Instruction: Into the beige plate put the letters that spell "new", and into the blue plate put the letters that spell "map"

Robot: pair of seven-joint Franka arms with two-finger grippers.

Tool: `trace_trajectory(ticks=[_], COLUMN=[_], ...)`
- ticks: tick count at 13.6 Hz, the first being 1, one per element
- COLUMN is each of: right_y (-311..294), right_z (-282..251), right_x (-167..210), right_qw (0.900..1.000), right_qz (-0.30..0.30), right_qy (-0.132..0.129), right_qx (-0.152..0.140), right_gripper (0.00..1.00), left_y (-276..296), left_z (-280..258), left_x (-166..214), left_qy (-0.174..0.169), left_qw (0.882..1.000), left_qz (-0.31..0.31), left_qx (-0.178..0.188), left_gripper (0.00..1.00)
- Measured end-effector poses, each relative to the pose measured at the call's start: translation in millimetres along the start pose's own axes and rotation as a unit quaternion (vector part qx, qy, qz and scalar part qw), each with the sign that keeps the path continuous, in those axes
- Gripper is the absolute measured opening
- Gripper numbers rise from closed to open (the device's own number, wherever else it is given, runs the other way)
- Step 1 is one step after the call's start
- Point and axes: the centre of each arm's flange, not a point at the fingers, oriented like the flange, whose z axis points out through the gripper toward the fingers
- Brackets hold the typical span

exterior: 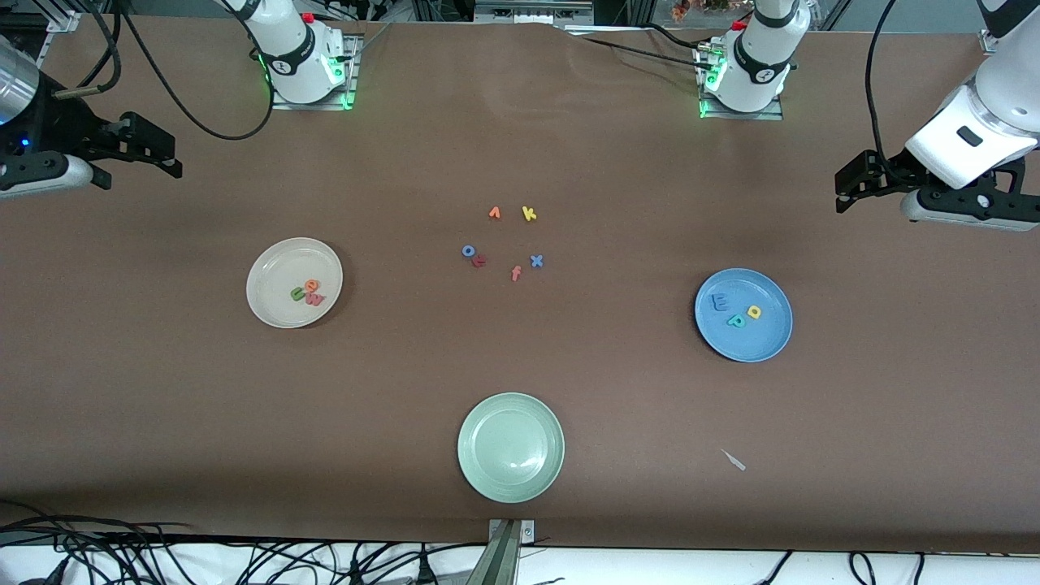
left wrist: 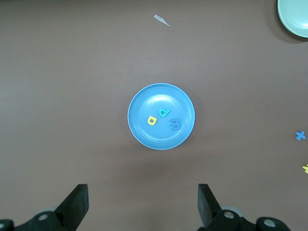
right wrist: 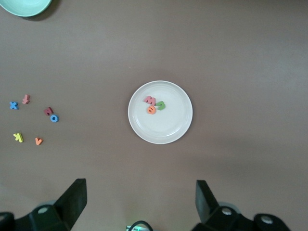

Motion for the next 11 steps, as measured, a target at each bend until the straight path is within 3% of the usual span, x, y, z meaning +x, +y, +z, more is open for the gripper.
trace_trajectory(ticks=[11], right_y=[9.8], right_z=[9.6], right_x=[3.5], right_qw=[1.0], right_qz=[-0.004], right_qy=[-0.009], right_qx=[0.001], right_gripper=[1.0], left_y=[0.7], left_z=[-0.2], left_x=[0.0], left_qy=[0.0], left_qw=[1.0], left_qz=[0.001], left_qx=[0.0], left_gripper=[1.0])
